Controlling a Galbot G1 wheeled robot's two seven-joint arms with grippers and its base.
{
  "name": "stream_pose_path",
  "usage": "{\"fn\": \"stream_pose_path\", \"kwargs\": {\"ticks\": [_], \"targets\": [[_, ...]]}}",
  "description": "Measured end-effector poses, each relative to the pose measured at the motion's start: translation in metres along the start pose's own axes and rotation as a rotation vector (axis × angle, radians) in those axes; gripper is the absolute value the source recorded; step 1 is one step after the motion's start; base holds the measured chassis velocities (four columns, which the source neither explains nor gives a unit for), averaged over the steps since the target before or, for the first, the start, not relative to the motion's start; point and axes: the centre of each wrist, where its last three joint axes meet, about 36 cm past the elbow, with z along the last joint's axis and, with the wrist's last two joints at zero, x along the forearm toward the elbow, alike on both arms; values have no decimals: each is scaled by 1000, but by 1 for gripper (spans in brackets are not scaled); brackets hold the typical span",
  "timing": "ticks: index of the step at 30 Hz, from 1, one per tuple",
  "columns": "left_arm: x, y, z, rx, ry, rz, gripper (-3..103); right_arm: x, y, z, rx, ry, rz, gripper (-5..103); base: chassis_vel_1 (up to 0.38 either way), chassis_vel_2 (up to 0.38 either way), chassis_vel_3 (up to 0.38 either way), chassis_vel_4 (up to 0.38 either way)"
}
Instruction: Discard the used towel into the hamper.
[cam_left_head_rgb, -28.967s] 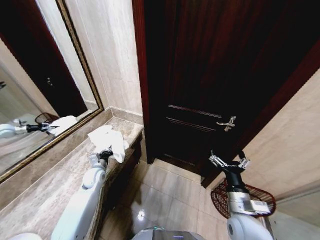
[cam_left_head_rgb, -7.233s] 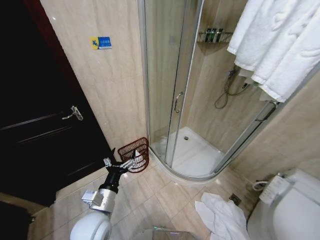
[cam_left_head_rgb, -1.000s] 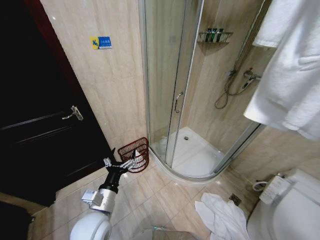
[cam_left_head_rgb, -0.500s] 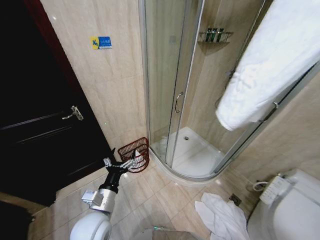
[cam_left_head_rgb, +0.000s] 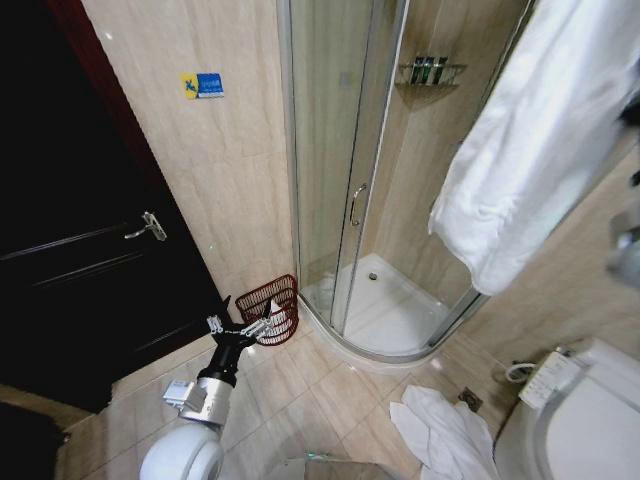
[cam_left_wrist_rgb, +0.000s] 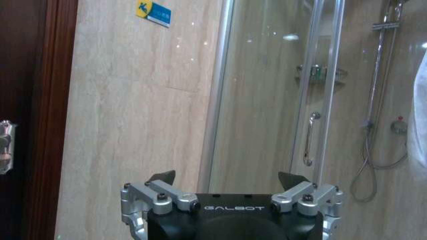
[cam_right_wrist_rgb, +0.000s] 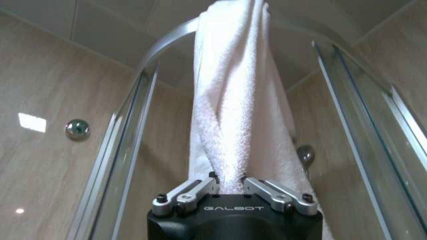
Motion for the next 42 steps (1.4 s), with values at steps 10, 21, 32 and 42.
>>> {"fn": "stream_pose_path", "kwargs": {"ticks": [10,21,32,42], "targets": [[0,0,0,0,0,0,100,37,7,25,10,40,18,4,0,0,0,0],[0,0,0,0,0,0,100,79,24,44,5,79,39,4,0,0,0,0],[0,0,0,0,0,0,100,113,41,52,12,82,61,4,0,0,0,0],[0,0,0,0,0,0,100,131,38,72,114,4,45,4,0,0,0,0]]}}
